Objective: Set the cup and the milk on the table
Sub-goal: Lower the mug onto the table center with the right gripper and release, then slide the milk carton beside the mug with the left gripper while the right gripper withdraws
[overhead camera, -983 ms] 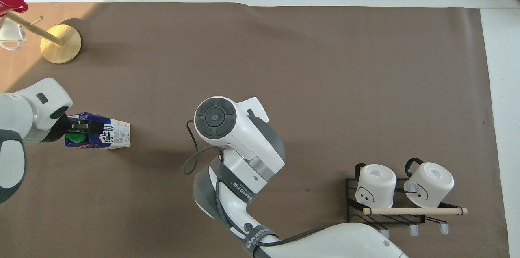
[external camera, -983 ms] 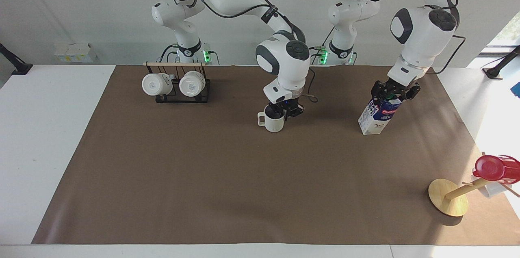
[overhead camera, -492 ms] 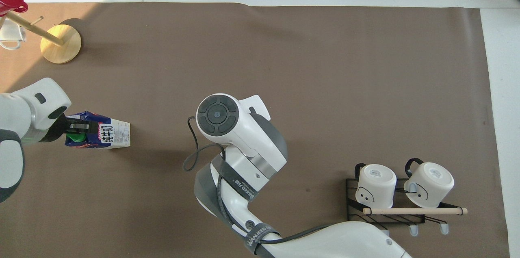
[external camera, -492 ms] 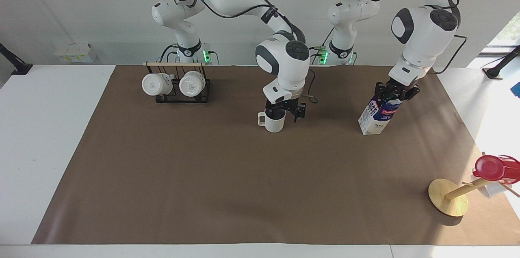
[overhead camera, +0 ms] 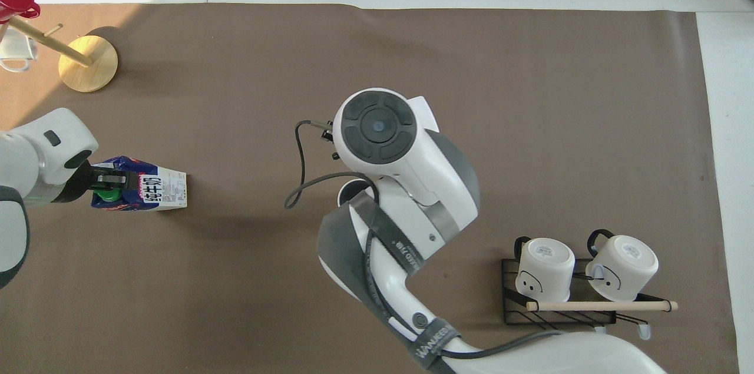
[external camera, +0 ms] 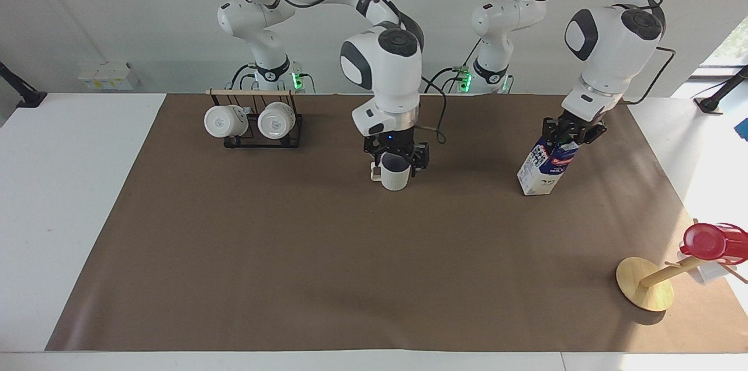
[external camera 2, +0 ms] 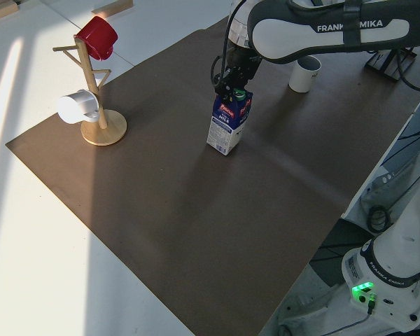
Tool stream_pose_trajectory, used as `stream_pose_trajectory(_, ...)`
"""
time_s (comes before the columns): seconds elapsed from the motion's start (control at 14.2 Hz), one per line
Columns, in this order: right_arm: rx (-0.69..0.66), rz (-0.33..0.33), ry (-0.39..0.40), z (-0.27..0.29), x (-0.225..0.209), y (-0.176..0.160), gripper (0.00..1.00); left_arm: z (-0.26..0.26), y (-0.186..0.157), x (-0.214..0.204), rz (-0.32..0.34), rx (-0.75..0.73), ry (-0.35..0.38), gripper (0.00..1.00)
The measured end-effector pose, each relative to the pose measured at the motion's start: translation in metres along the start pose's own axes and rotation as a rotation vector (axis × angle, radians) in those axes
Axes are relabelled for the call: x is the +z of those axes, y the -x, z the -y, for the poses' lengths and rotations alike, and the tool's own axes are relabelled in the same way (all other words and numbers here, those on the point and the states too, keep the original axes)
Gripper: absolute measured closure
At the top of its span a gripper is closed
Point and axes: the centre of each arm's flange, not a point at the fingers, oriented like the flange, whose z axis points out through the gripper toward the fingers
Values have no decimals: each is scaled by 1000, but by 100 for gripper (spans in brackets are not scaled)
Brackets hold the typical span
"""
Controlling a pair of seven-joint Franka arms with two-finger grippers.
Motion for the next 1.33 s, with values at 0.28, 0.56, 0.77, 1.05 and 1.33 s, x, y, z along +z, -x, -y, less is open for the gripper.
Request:
stream_pose_trajectory(0.28,-21,-28,14,-89,-74,-65,0,-31,-6,-21,12,-43,4,53)
stream_pose_trajectory(0.56,-80,-25,54,-181,-126,-101,0,-107,-5,-30,-3,-83,13,55)
stream_pose_trajectory(0.77,-140,-14,75,-229,-153,-114,0,-148,1,-31,-3,-79,18,55)
stream_pose_trajectory(1.05,-209,-2,85,-246,-166,-116,0,-191,9,-22,1,-115,-6,57)
stream_pose_trajectory(1.33,-246,26,90,-260,-183,-117,0,-230,11,-4,-2,-143,1,57)
